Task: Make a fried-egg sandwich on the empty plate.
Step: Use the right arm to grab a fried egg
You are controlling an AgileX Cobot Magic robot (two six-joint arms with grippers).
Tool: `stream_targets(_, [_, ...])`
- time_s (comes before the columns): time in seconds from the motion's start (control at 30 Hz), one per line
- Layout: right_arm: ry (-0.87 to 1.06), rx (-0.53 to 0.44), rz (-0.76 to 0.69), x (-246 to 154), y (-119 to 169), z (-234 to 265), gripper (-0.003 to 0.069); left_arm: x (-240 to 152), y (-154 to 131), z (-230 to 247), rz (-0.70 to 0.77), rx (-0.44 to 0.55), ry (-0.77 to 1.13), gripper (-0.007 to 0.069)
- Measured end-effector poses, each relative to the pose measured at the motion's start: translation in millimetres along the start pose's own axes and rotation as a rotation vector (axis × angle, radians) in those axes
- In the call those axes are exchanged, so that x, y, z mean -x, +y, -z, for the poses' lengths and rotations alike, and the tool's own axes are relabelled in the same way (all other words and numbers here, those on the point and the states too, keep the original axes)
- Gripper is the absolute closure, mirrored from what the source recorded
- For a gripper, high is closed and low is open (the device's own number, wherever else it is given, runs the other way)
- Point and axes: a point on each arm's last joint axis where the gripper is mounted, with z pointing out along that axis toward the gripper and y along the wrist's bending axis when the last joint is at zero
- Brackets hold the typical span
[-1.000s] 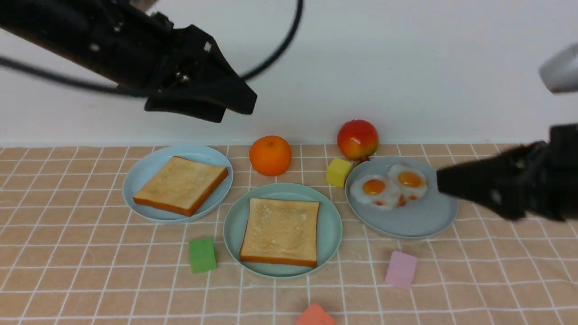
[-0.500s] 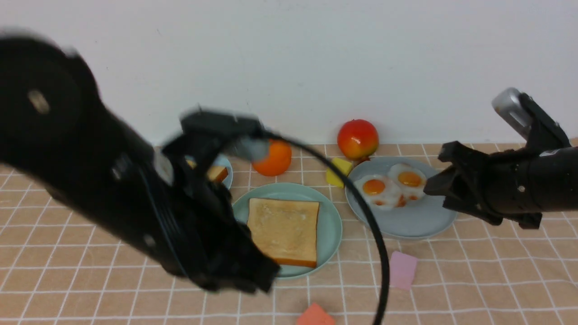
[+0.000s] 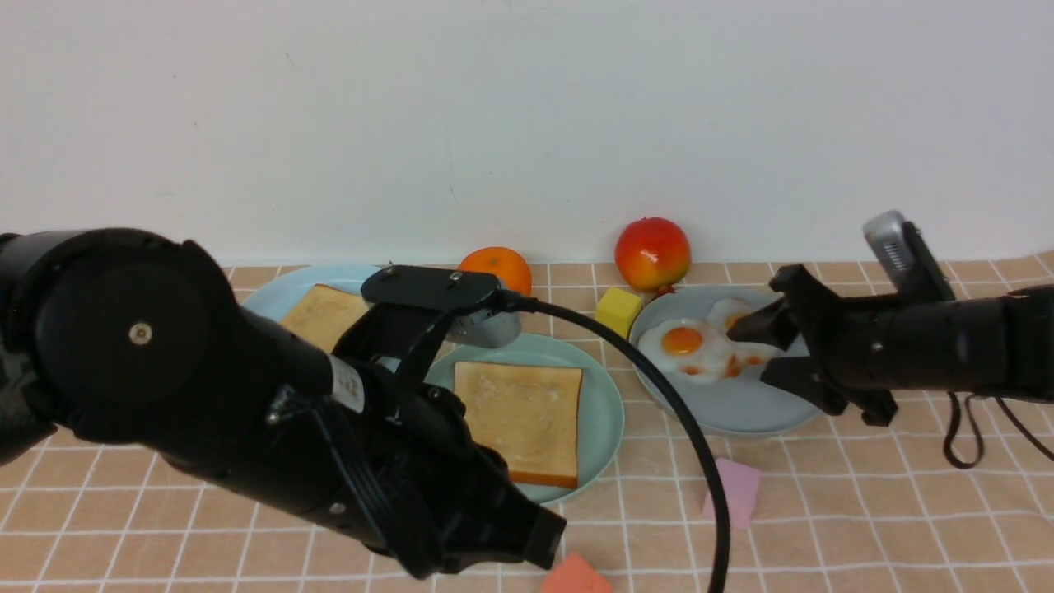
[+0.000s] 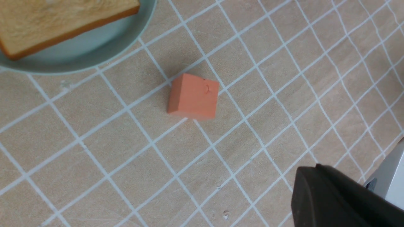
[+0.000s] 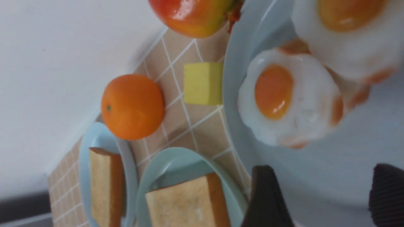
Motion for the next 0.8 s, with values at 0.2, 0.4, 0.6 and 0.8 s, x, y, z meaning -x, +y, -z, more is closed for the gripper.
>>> stream_targets(0.2, [0.031, -0.002, -0.003, 4.3, -8.8, -23.9, 0.0217, -0.5, 0.0, 0.0, 0.000, 0.000, 0.006, 0.0638])
stream_targets(0.4, [0.033, -0.006, -0.032, 10.5, -12.0, -38.8, 0.0217, -1.3, 0.5, 0.0, -0.006, 0.005, 0.014, 0.0638])
stream_targets(0.6, [0.022, 0.008, -0.027, 18.9, -8.1, -48.2, 0.0217, -1.3, 0.7, 0.0, -0.008, 0.007, 0.015, 0.0638])
stream_targets(0.8, [0.029, 0.012, -0.064, 21.7, -10.4, -57.6, 0.0218, -1.5, 1.0, 0.0, -0.013, 0.011, 0.017, 0.0638])
